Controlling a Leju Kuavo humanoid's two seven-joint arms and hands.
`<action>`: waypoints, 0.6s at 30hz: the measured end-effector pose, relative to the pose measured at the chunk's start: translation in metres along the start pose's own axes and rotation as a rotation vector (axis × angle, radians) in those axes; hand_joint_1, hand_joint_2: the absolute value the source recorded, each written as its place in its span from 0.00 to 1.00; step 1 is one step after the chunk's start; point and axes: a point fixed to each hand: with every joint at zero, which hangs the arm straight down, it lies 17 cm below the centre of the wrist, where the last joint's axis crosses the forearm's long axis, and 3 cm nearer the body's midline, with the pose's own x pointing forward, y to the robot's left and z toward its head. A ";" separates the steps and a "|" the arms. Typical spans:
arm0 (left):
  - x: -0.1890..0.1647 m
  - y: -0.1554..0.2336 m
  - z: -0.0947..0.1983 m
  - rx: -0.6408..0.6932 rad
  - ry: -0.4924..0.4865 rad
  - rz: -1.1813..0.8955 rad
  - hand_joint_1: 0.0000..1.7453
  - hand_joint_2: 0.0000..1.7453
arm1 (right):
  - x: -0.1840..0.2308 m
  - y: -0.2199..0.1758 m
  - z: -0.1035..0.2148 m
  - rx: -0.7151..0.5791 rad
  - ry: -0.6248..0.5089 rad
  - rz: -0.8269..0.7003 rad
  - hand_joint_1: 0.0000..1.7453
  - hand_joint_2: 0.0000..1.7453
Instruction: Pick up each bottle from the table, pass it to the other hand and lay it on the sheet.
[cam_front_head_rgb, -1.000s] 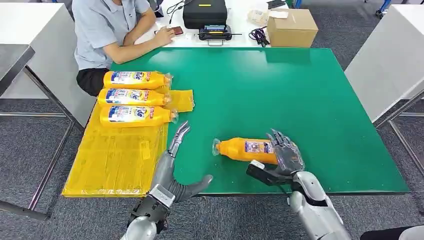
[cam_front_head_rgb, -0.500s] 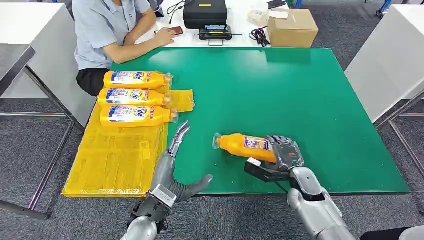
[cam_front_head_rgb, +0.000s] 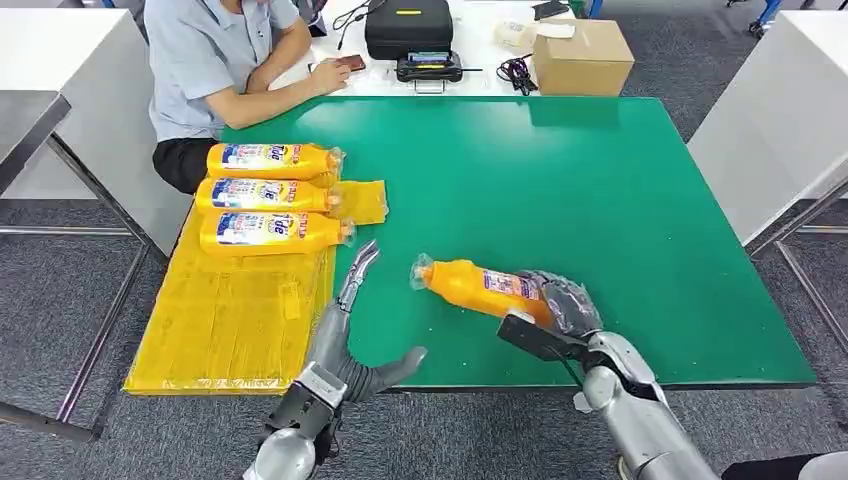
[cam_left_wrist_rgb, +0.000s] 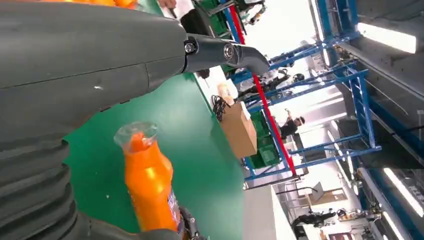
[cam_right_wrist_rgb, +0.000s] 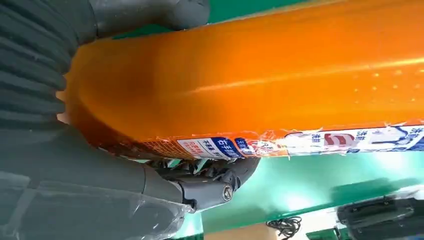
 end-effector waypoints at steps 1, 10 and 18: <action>0.000 0.003 -0.001 0.024 0.008 0.035 0.00 1.00 | 0.005 -0.001 0.001 -0.010 -0.016 -0.037 1.00 1.00; -0.067 0.013 0.018 0.180 0.301 0.421 0.00 1.00 | 0.082 -0.022 0.001 -0.164 -0.185 -0.310 0.98 1.00; -0.104 -0.022 0.046 0.106 0.472 0.513 0.00 1.00 | 0.133 -0.049 -0.002 -0.253 -0.320 -0.424 0.98 1.00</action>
